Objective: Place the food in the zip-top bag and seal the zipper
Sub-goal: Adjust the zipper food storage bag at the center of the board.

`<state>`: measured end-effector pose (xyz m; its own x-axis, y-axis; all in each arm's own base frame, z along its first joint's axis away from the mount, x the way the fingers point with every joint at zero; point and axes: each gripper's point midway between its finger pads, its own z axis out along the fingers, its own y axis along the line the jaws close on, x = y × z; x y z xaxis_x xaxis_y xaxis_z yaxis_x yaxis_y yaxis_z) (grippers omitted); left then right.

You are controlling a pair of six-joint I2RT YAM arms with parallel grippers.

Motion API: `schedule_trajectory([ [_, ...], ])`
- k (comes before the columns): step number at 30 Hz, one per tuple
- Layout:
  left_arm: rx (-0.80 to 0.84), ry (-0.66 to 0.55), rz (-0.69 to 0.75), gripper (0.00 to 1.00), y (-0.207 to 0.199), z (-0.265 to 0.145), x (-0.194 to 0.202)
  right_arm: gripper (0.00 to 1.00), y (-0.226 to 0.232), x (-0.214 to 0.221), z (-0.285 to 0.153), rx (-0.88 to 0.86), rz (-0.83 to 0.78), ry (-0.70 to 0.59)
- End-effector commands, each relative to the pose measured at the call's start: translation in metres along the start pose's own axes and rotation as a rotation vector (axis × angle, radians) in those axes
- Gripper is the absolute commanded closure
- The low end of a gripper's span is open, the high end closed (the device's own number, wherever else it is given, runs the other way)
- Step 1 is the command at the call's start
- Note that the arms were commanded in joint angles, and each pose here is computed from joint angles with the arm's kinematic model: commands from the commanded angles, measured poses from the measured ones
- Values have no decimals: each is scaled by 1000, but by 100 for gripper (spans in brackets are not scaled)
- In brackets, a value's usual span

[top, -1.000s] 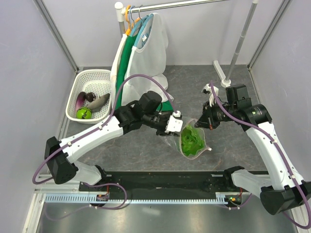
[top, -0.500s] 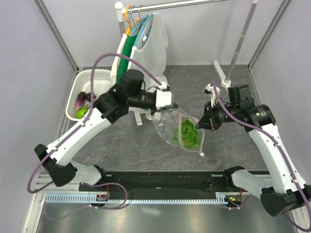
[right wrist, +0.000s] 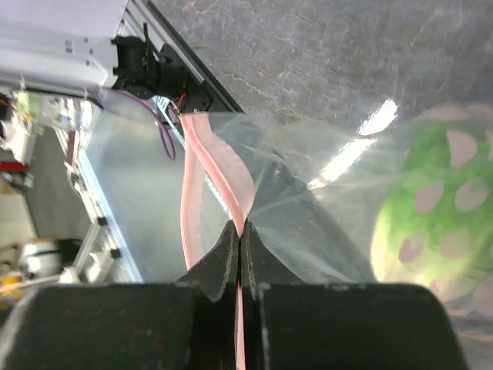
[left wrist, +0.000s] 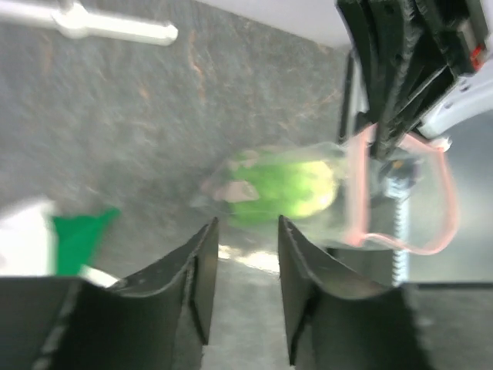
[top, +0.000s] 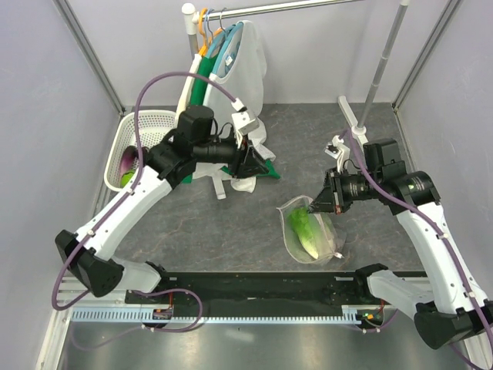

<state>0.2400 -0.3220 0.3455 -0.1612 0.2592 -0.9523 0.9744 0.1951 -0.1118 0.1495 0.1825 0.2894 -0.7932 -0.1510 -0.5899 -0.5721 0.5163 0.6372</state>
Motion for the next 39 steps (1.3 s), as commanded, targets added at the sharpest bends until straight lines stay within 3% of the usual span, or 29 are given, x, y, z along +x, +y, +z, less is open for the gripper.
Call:
schedule_trajectory([
  [1, 72, -8, -326, 46, -51, -24, 23, 100, -11, -17, 11, 28, 108, -59],
  [3, 65, 18, -411, 41, -59, -26, 54, 100, -15, -28, 12, 37, 158, -96],
  [7, 47, -16, -462, 16, -66, -30, 62, 100, -24, -50, 18, 54, 301, -194],
  [9, 40, -24, -472, 10, -67, -28, 56, 100, -24, -64, 19, 52, 358, -248],
  [10, -4, -25, -469, 1, -65, -24, 54, 100, -26, -67, 19, 58, 370, -261],
  [18, -135, 83, -549, 0, -69, 22, 59, 100, -26, -81, 24, 25, 501, -288],
  [20, -205, 118, -578, 12, -57, 26, 59, 100, -21, -81, 22, 7, 490, -283],
  [21, -245, 180, -600, 27, -47, 38, 75, 100, -18, -79, 21, -2, 482, -279],
  [23, -316, 228, -598, 38, -32, 41, 78, 100, -15, -77, 20, -8, 460, -280],
  [24, -331, 267, -605, 52, -29, 41, 87, 100, -15, -74, 18, -5, 453, -282],
  [27, -340, 256, -567, 83, -20, 37, 82, 100, -20, -62, 17, 28, 428, -279],
  [29, -318, 213, -494, 96, -22, 29, 61, 100, -26, -52, 14, 78, 384, -267],
  [36, -226, 145, -291, 98, -34, -6, 15, 100, -52, -38, -11, 324, 125, -237],
  [37, -216, 153, -279, 89, -36, -10, 16, 100, -49, -35, -12, 314, 118, -227],
  [38, -205, 142, -278, 74, -39, -15, 14, 100, -45, -30, -14, 303, 117, -217],
  [39, -174, 123, -285, 36, -41, -20, 10, 100, -42, -28, -14, 288, 122, -213],
])
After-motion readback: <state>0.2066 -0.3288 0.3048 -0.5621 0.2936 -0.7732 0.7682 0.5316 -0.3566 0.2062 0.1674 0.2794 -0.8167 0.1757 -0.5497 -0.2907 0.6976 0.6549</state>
